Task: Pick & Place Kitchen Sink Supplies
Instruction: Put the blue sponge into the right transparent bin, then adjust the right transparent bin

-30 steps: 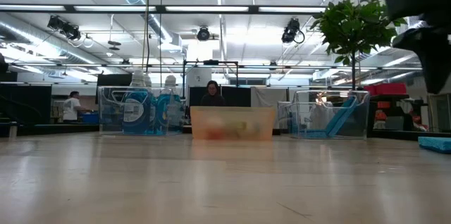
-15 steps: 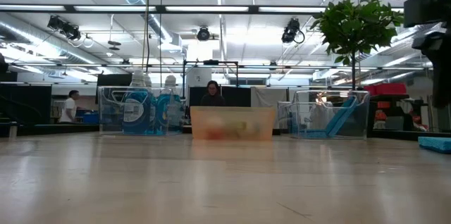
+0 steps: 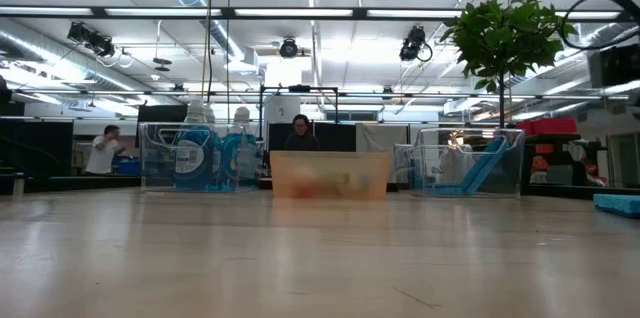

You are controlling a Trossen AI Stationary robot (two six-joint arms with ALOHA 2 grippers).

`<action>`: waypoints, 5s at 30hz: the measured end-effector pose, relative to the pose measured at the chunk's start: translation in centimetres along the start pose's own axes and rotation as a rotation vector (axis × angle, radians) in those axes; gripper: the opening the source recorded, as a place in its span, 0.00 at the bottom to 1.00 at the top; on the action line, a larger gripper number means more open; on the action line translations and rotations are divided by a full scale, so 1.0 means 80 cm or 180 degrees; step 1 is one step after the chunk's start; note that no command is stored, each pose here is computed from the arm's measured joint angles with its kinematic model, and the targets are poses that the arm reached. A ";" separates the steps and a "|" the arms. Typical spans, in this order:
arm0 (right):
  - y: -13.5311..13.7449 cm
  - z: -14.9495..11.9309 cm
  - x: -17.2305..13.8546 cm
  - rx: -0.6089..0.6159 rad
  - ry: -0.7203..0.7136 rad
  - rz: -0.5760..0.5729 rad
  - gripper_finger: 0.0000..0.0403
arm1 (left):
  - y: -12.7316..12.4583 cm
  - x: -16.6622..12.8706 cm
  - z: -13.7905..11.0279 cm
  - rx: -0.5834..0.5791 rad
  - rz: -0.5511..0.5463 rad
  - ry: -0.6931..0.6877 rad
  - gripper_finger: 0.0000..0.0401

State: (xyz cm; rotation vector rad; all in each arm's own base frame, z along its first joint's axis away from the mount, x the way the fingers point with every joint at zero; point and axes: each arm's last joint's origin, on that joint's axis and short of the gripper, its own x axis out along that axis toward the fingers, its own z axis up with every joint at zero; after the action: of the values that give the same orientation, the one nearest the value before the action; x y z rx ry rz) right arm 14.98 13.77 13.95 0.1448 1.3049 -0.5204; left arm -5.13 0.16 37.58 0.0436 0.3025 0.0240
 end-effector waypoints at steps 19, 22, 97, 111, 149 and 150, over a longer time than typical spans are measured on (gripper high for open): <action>0.001 -0.003 0.009 -0.0144 -0.0042 0.0116 0.02 | 0.000 0.000 0.000 0.0000 0.0001 0.0000 0.06; 0.001 -0.002 0.008 -0.0113 -0.0044 0.0124 0.01 | 0.000 0.000 0.000 0.0000 0.0001 0.0000 0.06; -0.259 0.263 -0.082 -0.0746 -0.0396 -0.0515 0.00 | 0.000 0.000 0.000 0.0000 0.0001 0.0001 0.06; -0.264 0.250 -0.019 -0.0248 -0.0528 -0.0496 0.00 | 0.000 0.000 0.000 0.0000 0.0002 0.0001 0.06; -0.257 0.216 0.047 0.0413 -0.0693 -0.0472 0.29 | 0.000 0.000 0.000 0.0000 0.0001 0.0000 0.06; -0.257 0.217 0.047 0.0414 -0.0699 -0.0472 0.32 | 0.000 0.000 0.000 0.0000 0.0002 0.0001 0.06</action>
State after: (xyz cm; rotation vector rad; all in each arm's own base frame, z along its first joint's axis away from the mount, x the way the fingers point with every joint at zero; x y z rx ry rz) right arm 21.73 -12.08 18.91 0.0959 1.0722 -0.7280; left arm -5.12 0.16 37.58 0.0436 0.3029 0.0246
